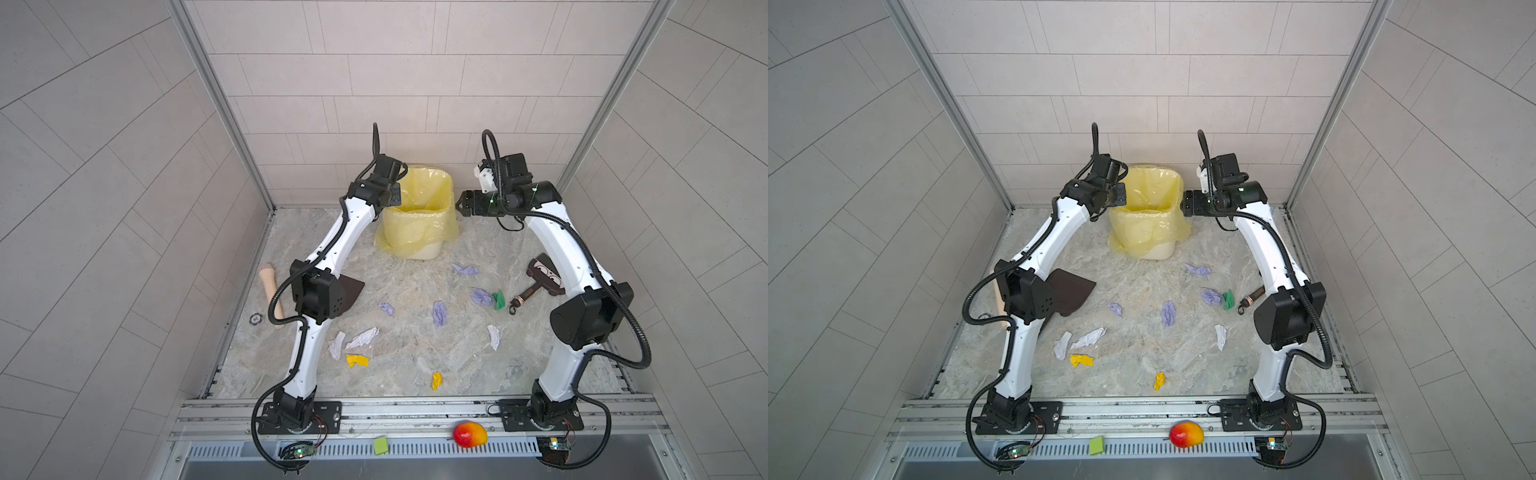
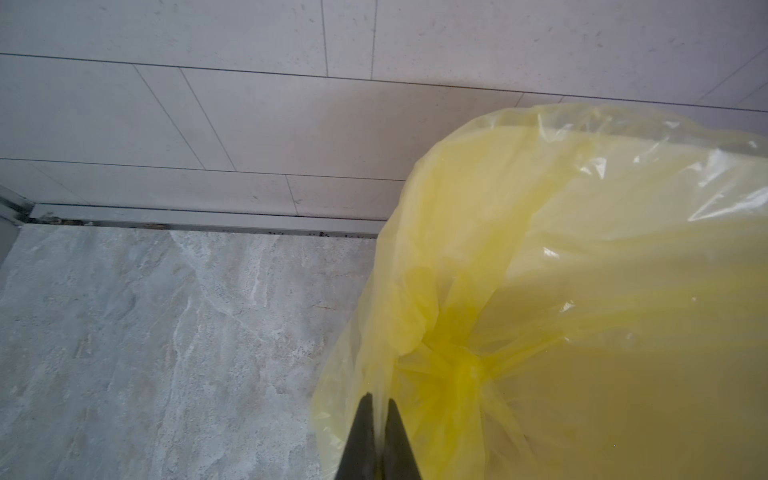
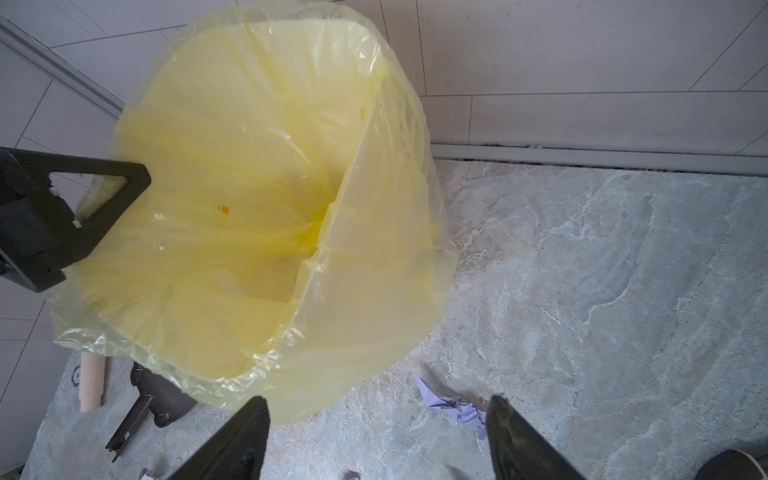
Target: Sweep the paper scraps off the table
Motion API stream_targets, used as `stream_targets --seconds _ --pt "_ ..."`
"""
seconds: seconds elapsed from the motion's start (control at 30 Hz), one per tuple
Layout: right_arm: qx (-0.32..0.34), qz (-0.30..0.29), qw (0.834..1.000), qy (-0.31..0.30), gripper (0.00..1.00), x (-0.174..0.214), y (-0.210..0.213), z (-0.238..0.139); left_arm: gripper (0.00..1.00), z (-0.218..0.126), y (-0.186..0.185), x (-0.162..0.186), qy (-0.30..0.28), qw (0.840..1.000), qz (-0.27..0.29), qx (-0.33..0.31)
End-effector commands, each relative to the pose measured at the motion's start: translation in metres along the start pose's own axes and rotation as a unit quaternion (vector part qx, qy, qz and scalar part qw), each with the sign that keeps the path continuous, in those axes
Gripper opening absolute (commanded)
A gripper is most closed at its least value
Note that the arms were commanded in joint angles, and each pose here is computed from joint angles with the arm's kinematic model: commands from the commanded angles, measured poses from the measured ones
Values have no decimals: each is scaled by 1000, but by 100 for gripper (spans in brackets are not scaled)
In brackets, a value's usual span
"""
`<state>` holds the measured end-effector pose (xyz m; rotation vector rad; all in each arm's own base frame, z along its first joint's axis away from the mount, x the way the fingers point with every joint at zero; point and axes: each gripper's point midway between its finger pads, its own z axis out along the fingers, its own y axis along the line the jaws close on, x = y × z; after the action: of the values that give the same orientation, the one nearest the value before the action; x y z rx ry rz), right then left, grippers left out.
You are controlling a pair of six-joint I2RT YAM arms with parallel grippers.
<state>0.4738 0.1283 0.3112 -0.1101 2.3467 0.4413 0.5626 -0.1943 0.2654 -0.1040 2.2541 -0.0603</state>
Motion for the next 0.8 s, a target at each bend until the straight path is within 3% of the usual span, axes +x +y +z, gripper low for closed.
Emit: stream_targets --seconds 0.0,0.23,0.5,0.77 --pt "0 2 1000 -29 84 -10 3 -22 0 -27 43 -23 -41 996 -38 -74" --pt "1 8 999 -41 85 -11 1 -34 0 -49 110 -27 -70 982 -92 -152" --pt "-6 13 999 -46 85 -14 2 -34 0 -56 177 -5 -87 959 -167 -210" --pt "-5 15 999 -45 86 -14 2 -32 0 -39 178 2 -84 959 -190 -194"
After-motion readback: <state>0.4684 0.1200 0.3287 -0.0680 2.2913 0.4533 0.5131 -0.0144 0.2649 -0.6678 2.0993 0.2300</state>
